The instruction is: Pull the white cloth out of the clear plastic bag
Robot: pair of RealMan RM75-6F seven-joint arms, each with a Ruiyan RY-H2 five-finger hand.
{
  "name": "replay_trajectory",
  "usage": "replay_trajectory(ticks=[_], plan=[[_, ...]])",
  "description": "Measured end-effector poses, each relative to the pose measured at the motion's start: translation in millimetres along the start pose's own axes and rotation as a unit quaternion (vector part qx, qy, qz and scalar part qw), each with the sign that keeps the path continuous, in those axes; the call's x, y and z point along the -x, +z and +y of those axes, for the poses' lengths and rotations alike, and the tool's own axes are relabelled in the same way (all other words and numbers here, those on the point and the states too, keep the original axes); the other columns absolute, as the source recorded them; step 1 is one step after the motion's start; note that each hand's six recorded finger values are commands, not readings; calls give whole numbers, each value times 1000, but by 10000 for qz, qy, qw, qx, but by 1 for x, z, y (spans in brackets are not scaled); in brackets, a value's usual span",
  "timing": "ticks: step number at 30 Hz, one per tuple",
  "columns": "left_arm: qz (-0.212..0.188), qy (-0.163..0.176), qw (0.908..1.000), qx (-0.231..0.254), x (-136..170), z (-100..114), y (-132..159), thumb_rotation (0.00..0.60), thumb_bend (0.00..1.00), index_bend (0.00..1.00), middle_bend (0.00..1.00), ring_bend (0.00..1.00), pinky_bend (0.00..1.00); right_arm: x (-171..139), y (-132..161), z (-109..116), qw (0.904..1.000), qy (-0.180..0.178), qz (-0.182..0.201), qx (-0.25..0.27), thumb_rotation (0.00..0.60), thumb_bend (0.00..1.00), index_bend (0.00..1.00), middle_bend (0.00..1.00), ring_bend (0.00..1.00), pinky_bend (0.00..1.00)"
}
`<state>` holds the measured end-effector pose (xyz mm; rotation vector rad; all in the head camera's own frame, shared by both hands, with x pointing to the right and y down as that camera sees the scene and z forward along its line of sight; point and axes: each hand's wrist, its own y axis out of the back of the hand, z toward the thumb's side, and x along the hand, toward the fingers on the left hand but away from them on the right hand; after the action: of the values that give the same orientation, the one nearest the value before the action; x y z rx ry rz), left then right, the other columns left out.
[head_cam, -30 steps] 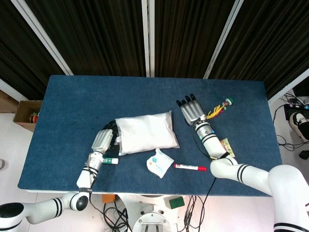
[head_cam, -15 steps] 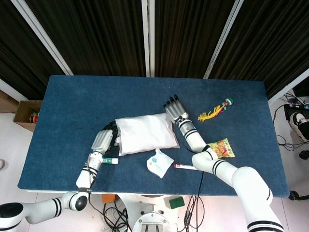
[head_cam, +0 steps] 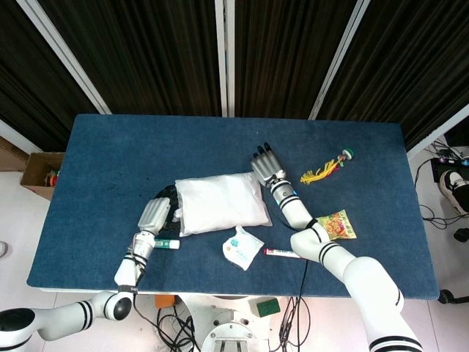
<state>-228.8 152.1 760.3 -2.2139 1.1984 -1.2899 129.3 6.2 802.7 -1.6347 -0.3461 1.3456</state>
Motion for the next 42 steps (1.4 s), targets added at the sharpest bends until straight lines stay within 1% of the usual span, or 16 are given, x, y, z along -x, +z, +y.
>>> replay_trajectory(ticks=[4,9,11,17,20,22,26,29,34,42], plan=[[-11,-15,10000,0,-1,-1,1,600,523,726,266,79,137,-1,-3,-1,10000,-9,-9,44,600,475,584,380,153,161],[-35,-15,10000,-6,0,-2,2,600,523,726,264,79,137,-1,0,0,9999,-34,15,110,600,476,594,382,155,161],[-35,-6,10000,-20,0,-1,2,600,523,726,263,79,137,0,1,1,9999,-57,30,117,600,476,613,390,161,162],[-11,-4,10000,-37,1,1,0,600,523,726,261,79,137,-1,4,2,9998,-141,40,166,600,477,736,435,172,165],[-9,-1,10000,-44,1,2,-1,600,524,726,260,79,137,-2,5,1,9996,-199,34,200,600,477,822,470,195,168],[-7,9,10000,-47,1,3,-1,600,524,726,260,79,137,-3,5,2,9993,-279,21,253,600,477,877,496,219,178],[-3,55,10000,-42,1,8,-3,600,524,726,260,79,137,-7,2,4,9980,-472,-25,431,600,483,936,523,246,192],[-1,99,9999,-43,2,13,-5,600,525,726,260,79,137,-12,-6,5,9963,-638,-79,568,600,491,955,528,254,200],[2,182,9998,-84,4,24,-9,600,524,726,260,79,137,-25,-28,9,9928,-913,-180,751,600,500,962,530,255,207],[58,340,9993,-156,10,42,-18,600,525,726,259,79,137,-53,-71,12,9902,-1057,-353,837,600,499,962,530,255,211]])
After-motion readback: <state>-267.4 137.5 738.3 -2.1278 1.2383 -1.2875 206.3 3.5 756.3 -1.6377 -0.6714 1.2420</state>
